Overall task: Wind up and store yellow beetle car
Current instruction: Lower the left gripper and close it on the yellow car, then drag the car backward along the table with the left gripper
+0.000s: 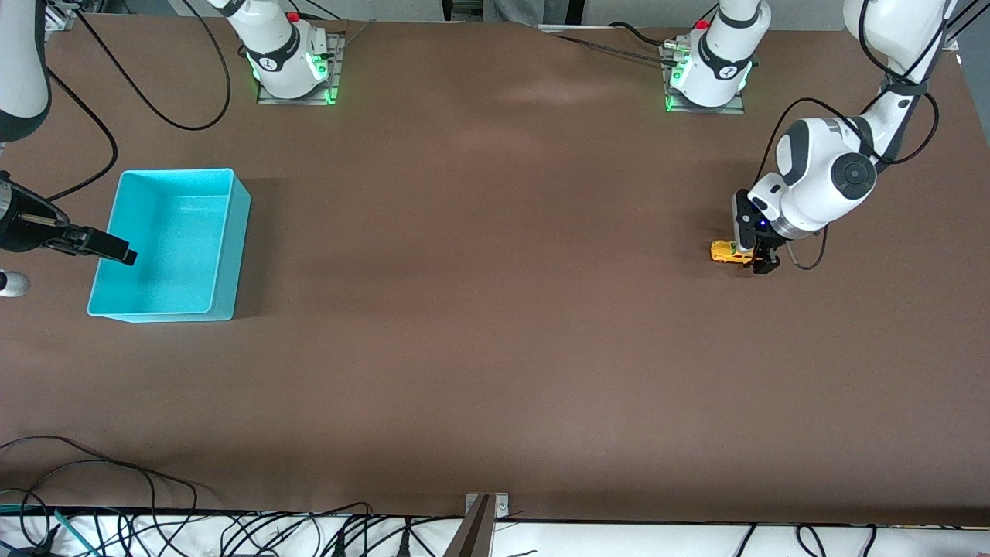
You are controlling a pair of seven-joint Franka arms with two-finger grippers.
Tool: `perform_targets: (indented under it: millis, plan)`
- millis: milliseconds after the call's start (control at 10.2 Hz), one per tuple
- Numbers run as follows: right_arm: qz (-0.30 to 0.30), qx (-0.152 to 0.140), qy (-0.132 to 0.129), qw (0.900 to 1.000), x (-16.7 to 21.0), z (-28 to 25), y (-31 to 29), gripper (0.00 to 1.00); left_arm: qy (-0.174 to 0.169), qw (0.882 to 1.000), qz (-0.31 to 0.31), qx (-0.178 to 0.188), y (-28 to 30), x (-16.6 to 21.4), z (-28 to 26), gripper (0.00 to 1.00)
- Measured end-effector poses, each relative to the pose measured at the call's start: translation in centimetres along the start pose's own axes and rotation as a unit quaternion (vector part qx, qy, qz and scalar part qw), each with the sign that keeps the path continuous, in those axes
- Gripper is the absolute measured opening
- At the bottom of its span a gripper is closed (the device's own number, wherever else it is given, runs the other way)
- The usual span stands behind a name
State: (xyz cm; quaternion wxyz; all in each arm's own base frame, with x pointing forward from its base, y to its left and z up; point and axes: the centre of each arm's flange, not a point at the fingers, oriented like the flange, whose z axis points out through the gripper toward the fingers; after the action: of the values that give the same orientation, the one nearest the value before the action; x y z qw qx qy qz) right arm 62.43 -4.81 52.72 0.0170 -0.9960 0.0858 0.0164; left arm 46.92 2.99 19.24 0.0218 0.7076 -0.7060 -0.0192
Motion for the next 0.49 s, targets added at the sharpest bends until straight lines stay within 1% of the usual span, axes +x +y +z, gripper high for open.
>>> perform_targets:
  millis: [98,294,392,490]
  plan:
    - [0.0,0.0,0.0,1.0,0.0,0.0,0.0,1.0,0.0,1.0,0.0,0.0,-0.08,0.0,0.0,0.87]
    - [0.0,0.0,0.0,1.0,0.0,0.0,0.0,1.0,0.0,1.0,0.0,0.001,-0.15,-0.01,0.0,0.58]
    - [0.0,0.0,0.0,1.0,0.0,0.0,0.0,1.0,0.0,1.0,0.0,0.002,-0.25,-0.01,-0.09,0.46]
    - [0.0,0.0,0.0,1.0,0.0,0.0,0.0,1.0,0.0,1.0,0.0,0.004,-0.37,-0.02,-0.18,0.42]
